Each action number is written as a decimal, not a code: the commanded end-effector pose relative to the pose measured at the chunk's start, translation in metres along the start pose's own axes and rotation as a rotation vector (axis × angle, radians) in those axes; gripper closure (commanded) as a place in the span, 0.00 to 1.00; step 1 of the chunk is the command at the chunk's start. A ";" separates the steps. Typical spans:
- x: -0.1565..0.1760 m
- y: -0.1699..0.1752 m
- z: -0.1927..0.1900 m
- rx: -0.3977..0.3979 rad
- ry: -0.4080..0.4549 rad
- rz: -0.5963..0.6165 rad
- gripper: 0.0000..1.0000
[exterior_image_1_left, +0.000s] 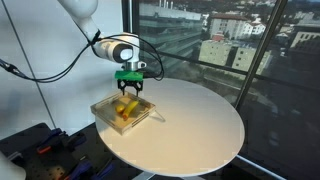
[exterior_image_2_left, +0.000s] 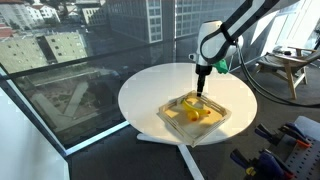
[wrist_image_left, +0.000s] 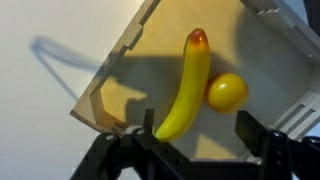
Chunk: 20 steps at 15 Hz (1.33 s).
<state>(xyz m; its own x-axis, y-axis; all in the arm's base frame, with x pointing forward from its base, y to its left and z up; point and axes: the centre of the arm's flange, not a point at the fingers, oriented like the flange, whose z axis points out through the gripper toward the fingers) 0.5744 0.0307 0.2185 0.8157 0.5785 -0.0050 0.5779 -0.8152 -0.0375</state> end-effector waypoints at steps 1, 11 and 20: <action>-0.001 0.002 -0.003 -0.012 0.011 -0.005 0.00; 0.000 0.001 -0.021 -0.023 0.011 0.075 0.00; 0.006 -0.010 -0.042 -0.046 0.021 0.222 0.00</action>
<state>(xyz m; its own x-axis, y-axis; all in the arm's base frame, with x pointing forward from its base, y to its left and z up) 0.5784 0.0359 0.2438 0.9037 0.4275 0.0226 0.4279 -0.9037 -0.0168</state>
